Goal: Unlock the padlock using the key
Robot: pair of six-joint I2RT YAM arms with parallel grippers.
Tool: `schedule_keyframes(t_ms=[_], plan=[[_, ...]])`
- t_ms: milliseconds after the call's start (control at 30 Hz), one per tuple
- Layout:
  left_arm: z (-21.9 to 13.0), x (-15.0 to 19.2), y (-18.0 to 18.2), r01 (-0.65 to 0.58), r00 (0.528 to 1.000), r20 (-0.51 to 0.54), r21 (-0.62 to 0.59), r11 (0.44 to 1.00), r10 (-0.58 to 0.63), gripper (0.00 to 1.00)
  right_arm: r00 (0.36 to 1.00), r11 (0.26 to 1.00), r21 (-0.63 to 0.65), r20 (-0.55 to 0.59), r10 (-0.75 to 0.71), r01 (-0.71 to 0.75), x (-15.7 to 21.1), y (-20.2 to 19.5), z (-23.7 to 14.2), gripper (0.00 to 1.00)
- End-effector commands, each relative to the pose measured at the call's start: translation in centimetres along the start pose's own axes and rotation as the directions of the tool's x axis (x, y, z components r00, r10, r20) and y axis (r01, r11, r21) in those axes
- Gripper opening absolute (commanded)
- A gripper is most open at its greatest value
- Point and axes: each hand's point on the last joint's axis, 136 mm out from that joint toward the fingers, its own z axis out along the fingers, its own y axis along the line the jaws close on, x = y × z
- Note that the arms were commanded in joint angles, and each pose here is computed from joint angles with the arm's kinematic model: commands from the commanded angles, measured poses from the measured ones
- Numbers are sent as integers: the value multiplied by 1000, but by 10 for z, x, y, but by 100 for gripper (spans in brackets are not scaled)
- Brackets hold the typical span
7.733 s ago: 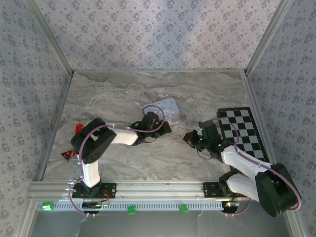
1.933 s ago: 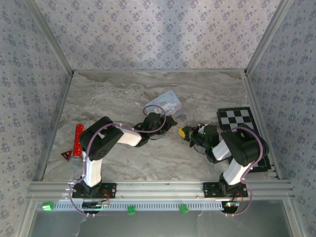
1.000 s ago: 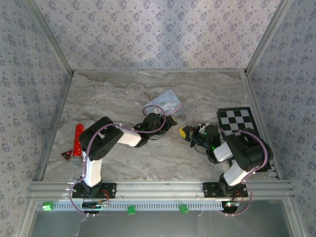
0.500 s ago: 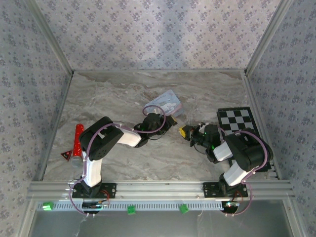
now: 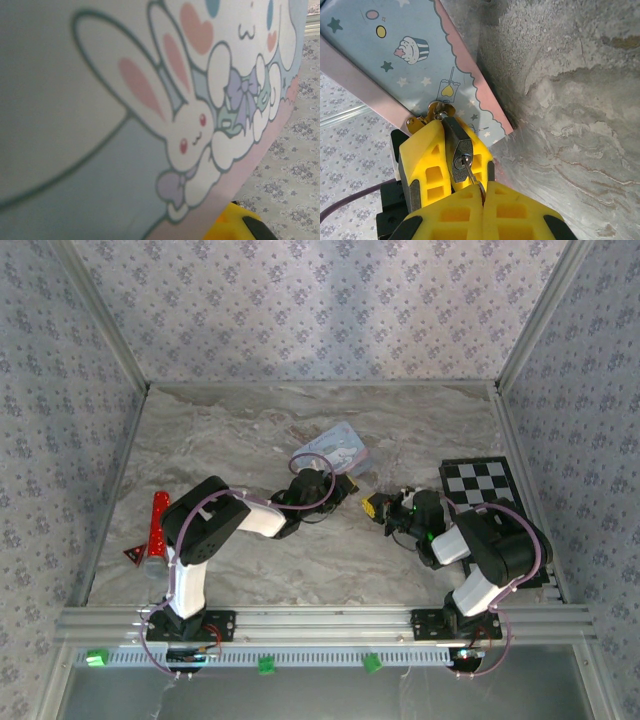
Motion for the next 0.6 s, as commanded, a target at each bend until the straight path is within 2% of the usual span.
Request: schedule_keyframes(t_ms=[0, 567], plan=[[-2, 33, 67, 115, 984, -112, -210, 971, -141, 15, 999, 999, -28, 2, -36, 36, 0, 13, 7, 0], [0, 33, 67, 114, 983, -116, -217, 969, -142, 12, 999, 996, -68, 0, -50, 50, -2, 36, 11, 0]])
